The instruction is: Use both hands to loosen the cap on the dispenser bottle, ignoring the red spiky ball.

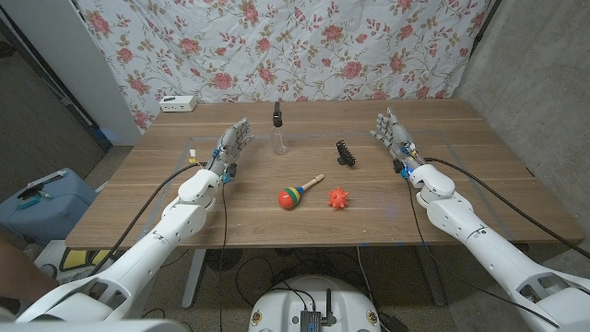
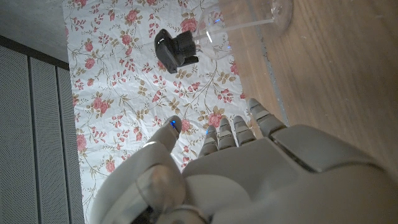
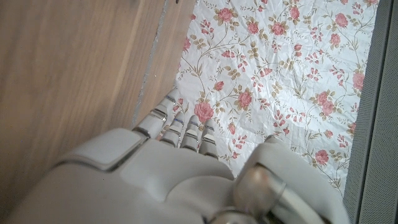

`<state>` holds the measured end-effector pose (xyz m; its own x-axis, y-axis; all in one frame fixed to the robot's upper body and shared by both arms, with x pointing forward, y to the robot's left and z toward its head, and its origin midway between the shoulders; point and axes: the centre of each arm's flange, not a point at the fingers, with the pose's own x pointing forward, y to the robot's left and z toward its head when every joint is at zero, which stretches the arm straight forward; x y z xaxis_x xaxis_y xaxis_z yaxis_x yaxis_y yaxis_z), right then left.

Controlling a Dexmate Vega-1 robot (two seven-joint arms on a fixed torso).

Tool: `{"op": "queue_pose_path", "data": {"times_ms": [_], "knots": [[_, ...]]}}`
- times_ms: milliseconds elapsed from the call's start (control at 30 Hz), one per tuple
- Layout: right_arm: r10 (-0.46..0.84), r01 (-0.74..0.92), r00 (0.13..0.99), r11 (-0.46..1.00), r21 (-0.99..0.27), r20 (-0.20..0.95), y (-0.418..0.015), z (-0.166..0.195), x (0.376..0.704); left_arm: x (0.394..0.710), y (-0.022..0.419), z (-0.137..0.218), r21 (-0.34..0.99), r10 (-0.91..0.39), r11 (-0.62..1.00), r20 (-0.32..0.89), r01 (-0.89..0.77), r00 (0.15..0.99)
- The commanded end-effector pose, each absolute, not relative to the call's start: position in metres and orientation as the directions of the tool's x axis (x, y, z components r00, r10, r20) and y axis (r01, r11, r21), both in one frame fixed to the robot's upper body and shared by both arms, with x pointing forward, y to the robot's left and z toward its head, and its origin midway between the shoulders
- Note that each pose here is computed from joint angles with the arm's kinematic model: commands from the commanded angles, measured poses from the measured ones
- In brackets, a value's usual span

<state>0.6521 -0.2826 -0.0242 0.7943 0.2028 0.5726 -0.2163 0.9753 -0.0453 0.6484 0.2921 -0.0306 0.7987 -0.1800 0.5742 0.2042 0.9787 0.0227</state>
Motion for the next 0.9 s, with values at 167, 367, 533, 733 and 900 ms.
{"op": "queue_pose_path", "data": {"times_ms": [167, 367, 533, 733, 900], "knots": [[0.223, -0.206, 0.763, 0.974, -0.098, 0.606, -0.264, -0.021, 0.648, 0.642, 0.298, -0.028, 0.078, -0.18, 0.983, 0.595, 0.167, 0.783], [0.209, -0.193, 0.763, 0.977, -0.093, 0.612, -0.26, -0.019, 0.647, 0.636, 0.302, -0.019, 0.124, -0.194, 0.981, 0.589, 0.149, 0.784], [0.204, -0.184, 0.761, 0.978, -0.097, 0.616, -0.255, -0.017, 0.646, 0.632, 0.304, -0.01, 0.184, -0.216, 0.974, 0.578, 0.131, 0.787], [0.199, -0.178, 0.755, 0.979, -0.097, 0.624, -0.254, -0.015, 0.645, 0.634, 0.304, -0.007, 0.215, -0.227, 0.969, 0.569, 0.124, 0.79], [0.202, -0.176, 0.754, 0.979, -0.104, 0.625, -0.254, -0.014, 0.646, 0.635, 0.302, -0.004, 0.265, -0.238, 0.959, 0.57, 0.099, 0.787]]}}
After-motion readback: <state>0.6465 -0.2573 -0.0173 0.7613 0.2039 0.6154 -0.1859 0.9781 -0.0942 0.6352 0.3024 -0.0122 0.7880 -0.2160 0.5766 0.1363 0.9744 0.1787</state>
